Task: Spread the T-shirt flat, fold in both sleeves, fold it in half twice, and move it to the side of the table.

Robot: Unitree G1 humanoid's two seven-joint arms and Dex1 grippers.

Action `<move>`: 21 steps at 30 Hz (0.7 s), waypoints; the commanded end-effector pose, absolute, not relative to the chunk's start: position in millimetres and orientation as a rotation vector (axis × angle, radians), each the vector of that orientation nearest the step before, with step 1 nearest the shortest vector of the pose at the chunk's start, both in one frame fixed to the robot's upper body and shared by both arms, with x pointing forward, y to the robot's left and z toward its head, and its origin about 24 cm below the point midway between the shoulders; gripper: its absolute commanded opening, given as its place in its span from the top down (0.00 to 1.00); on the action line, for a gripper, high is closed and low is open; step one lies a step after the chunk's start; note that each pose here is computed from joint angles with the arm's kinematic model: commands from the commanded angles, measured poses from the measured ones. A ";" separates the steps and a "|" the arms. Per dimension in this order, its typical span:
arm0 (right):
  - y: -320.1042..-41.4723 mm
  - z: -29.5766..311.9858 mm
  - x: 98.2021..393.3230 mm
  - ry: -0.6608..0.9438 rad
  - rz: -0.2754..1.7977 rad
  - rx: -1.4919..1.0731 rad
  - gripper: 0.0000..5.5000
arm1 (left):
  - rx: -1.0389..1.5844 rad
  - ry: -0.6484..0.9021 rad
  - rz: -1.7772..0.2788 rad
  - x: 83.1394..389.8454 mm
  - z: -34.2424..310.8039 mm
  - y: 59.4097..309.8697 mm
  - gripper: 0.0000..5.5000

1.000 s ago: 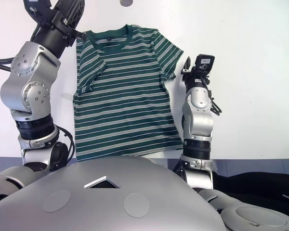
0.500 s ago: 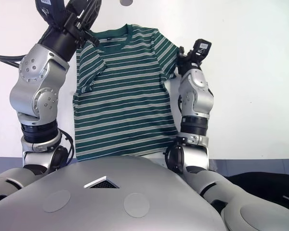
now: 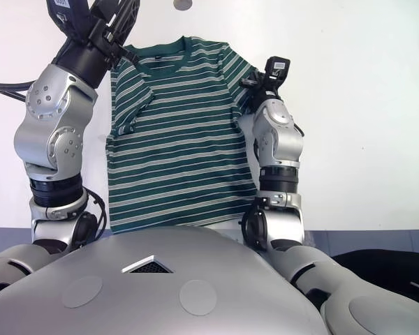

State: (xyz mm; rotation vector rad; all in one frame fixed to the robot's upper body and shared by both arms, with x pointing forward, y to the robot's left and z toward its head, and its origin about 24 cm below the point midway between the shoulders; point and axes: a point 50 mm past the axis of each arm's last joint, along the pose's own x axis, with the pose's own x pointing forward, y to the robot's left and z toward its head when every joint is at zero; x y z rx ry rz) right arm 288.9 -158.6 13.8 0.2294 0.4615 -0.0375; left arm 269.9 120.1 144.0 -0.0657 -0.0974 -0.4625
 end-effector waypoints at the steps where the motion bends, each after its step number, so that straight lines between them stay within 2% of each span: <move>1: -158.4 10.2 285.3 0.469 -0.068 0.187 1.00 | -0.055 -0.087 -0.447 271.1 140.8 124.5 0.72; 7: -137.8 39.2 297.7 0.366 -0.010 0.132 1.00 | -0.057 -0.078 -0.438 271.8 138.1 125.3 0.72; 15: -86.3 42.5 290.9 0.349 0.189 -0.015 1.00 | -0.062 -0.076 -0.426 271.0 135.4 125.3 0.72; 21: -63.3 42.7 280.1 0.338 0.322 -0.057 1.00 | -0.061 -0.075 -0.424 270.7 134.4 125.8 0.72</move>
